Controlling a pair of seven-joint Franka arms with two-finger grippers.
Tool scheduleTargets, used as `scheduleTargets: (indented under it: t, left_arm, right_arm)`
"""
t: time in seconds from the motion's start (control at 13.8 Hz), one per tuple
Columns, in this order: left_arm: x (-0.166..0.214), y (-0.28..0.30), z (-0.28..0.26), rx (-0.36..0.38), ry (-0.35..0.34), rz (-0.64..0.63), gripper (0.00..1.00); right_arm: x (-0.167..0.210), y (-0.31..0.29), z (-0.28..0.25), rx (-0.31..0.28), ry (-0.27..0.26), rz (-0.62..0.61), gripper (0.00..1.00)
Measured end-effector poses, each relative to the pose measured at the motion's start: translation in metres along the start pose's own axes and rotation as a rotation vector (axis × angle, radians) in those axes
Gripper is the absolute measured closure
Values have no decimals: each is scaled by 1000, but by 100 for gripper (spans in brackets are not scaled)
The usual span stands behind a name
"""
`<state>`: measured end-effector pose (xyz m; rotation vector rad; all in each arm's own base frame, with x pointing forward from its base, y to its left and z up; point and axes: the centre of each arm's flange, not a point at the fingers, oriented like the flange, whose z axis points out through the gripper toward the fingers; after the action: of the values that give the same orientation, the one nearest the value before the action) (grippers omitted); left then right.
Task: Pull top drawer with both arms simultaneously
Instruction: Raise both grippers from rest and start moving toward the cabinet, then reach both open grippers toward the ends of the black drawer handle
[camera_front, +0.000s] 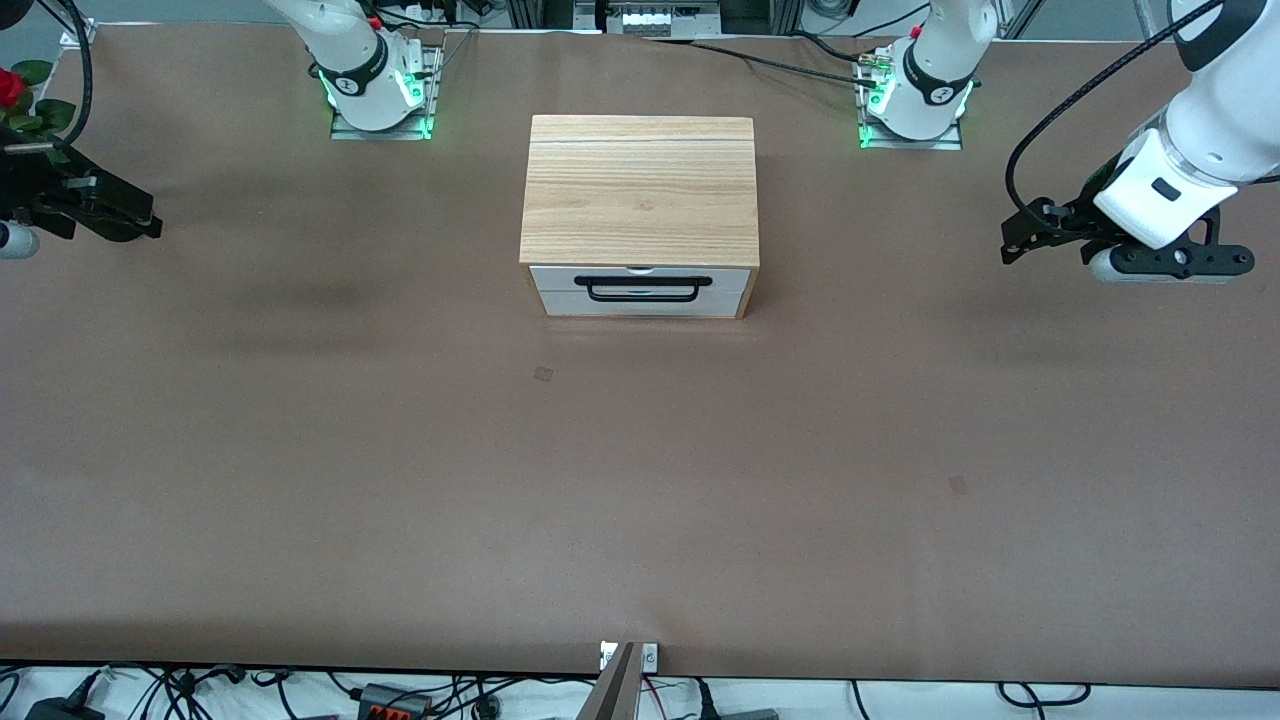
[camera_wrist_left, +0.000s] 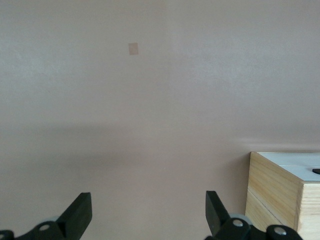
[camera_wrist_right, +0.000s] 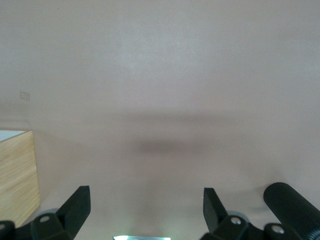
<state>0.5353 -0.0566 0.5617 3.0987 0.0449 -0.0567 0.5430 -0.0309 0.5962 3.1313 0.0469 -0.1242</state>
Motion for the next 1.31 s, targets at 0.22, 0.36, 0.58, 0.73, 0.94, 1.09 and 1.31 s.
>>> scheduleTargets:
  t: [0.22,0.36,0.58,0.73,0.94,1.09,1.31]
  left_arm:
    - [0,0,1,0,-5,0,0]
    - [0,0,1,0,-8,0,0]
    - [0,0,2,-3,-10,0,0]
    - [1,5,8,-52,-30,-7,0]
    - [16,10,35,-122,-91,-13,0]
    - [28,21,61,-194,-145,-14,0]
    - [51,51,114,-408,-235,-54,0]
  right_arm:
    - [0,-1,0,0,0,-1,0]
    - [0,-1,0,0,0,-1,0]
    - [0,-3,0,0,0,-5,0]
    - [0,-7,3,0,-17,-13,0]
    - [-2,-16,30,14,-158,-28,0]
    - [4,-29,42,54,-187,-44,0]
    - [13,-60,66,275,-237,-77,0]
